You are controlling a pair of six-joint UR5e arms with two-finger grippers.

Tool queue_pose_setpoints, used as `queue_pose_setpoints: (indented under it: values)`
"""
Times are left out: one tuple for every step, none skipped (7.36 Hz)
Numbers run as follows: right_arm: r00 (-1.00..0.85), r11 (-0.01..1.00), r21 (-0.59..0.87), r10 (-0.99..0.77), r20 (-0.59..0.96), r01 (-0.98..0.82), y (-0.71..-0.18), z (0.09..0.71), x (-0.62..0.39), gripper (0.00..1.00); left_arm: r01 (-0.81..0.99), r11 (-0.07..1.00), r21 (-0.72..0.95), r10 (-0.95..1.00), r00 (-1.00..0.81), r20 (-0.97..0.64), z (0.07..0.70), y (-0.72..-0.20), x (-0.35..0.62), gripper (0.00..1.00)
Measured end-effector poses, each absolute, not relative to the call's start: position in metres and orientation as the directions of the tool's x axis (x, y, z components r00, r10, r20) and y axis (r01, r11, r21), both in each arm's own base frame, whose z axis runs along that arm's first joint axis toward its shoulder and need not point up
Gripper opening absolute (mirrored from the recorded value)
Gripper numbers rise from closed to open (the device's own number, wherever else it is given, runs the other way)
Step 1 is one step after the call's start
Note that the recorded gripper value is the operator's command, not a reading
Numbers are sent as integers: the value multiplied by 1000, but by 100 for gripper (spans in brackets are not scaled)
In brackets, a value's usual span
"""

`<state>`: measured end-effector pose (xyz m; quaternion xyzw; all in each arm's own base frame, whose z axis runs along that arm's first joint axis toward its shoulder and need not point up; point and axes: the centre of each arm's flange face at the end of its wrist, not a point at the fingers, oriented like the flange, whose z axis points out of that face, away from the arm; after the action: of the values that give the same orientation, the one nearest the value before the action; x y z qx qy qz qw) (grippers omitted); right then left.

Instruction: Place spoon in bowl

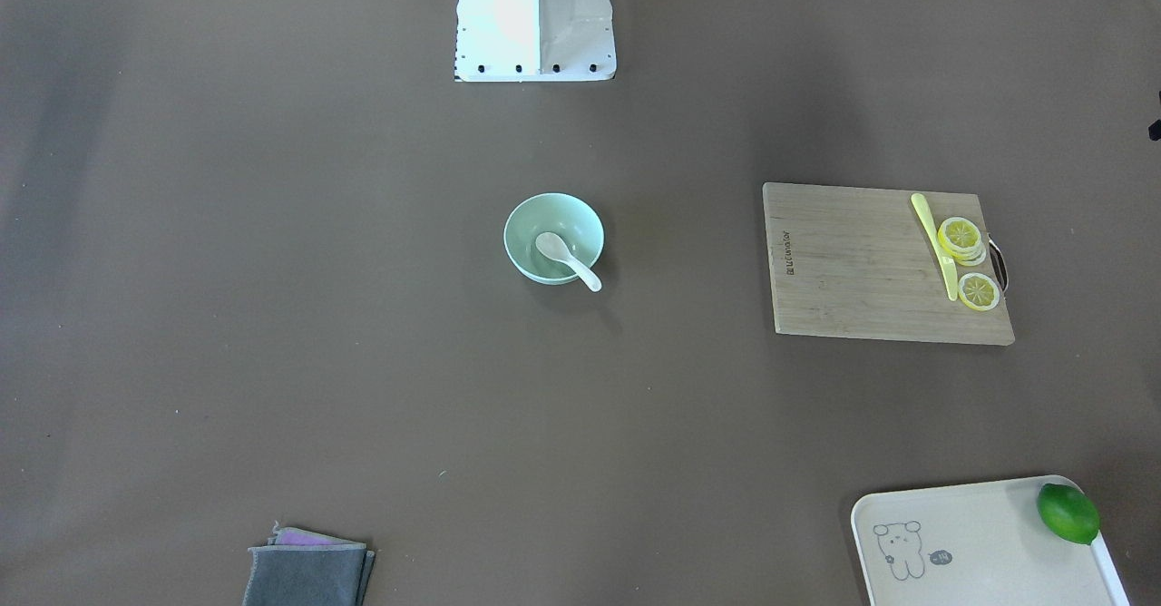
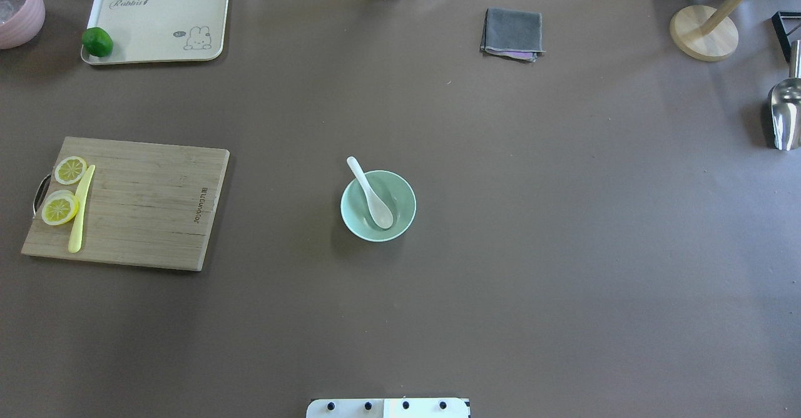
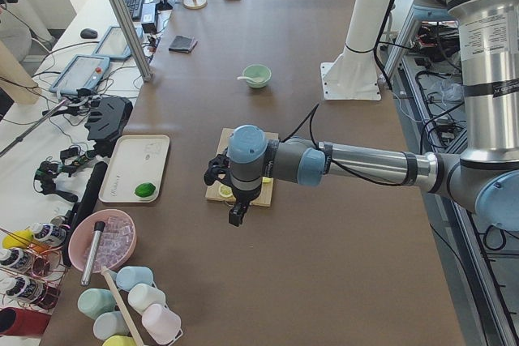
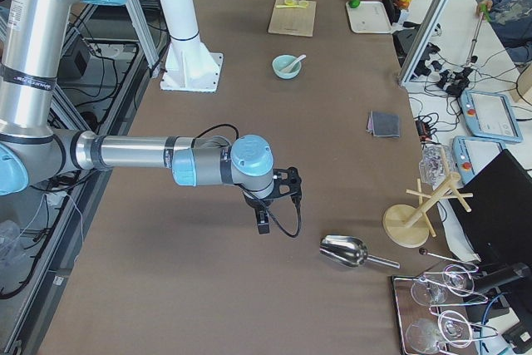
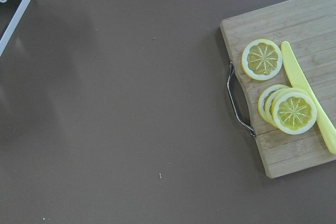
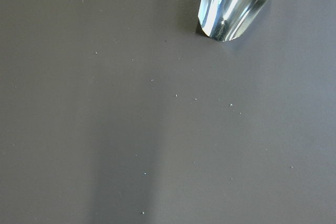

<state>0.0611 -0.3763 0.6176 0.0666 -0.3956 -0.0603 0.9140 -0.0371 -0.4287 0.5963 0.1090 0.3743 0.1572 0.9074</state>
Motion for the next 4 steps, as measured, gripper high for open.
queue_pose_setpoints:
  values:
    - [680,984,171,-162,715,54,-378,617,61,100,-192,927,324,364,675,-642,593,-432,-42,98]
    - [680,984,171,-160,715,51,-377,617,62,100,-180,924,337,365,679,-637,586,-435,-47,98]
    - [679,984,173,-158,717,47,-376,616,64,100,-174,923,343,364,683,-634,583,-436,-51,98]
    - [680,984,171,-154,717,42,-376,617,66,100,-172,923,345,364,684,-632,583,-436,-52,98]
